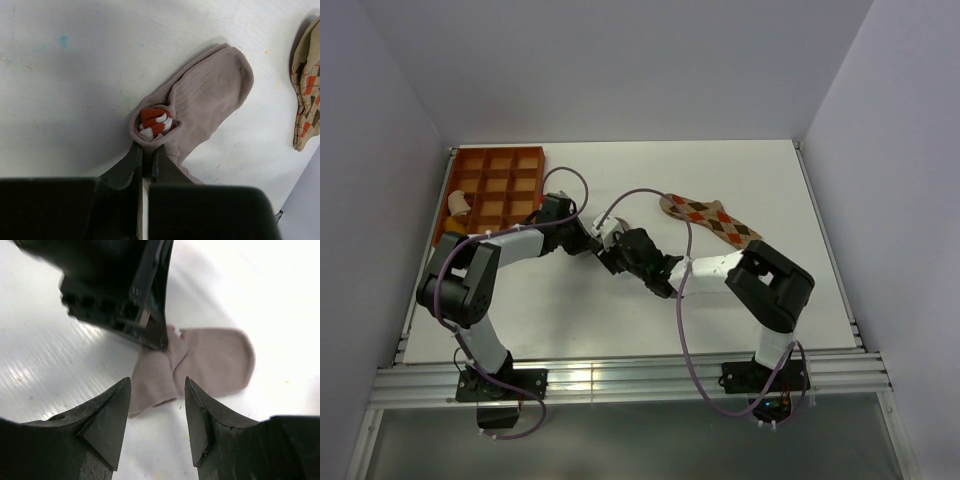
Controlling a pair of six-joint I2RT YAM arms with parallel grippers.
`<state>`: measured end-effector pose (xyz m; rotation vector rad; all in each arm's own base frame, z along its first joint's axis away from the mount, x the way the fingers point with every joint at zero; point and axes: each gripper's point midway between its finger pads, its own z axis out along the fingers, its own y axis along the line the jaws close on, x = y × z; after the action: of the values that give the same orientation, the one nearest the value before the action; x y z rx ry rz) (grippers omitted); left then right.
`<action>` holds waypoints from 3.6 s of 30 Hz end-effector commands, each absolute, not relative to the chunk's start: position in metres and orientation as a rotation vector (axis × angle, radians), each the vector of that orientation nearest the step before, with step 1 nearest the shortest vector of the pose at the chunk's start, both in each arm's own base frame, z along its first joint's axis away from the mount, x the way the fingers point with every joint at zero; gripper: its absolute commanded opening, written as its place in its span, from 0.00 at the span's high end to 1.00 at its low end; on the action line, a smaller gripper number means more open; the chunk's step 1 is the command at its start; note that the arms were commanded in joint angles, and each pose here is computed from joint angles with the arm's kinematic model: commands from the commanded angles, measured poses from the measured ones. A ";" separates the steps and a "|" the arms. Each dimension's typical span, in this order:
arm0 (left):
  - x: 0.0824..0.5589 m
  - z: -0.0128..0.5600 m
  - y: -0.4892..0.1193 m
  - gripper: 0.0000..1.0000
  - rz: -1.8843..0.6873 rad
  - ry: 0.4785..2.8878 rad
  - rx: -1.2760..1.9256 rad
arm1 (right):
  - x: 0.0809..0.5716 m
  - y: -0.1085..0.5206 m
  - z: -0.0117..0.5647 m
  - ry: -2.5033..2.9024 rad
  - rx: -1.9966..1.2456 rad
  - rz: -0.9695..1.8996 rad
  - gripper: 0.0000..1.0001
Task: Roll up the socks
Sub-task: Roll the sock at the center of the board.
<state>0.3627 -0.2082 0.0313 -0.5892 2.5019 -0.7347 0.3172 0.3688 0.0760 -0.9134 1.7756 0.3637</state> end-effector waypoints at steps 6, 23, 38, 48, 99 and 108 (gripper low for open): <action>0.324 -0.004 -0.193 1.00 -0.558 2.702 -0.606 | 0.321 0.379 0.108 1.700 -0.894 0.389 0.46; 0.323 -0.003 -0.198 1.00 -0.598 2.703 -0.611 | 0.320 0.398 0.050 1.782 -1.007 0.306 0.45; 0.321 0.002 -0.206 1.00 -0.682 2.692 -0.618 | 0.314 0.398 0.011 1.892 -1.066 0.293 0.74; 0.327 0.018 -0.188 0.53 -0.734 2.538 -0.746 | 0.307 0.389 0.005 2.011 -1.084 0.452 1.00; 0.315 0.007 -0.159 0.38 -0.850 2.233 -0.833 | 0.292 0.414 0.025 2.483 -0.990 1.457 1.00; 0.316 -0.001 -0.200 0.47 -0.943 2.357 -0.677 | 0.286 0.398 0.021 2.526 -0.902 1.484 1.00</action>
<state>0.3485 -0.1845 0.0336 -0.7480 2.1571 -0.9663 0.3023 0.4063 0.0331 -0.9332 2.4432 1.4853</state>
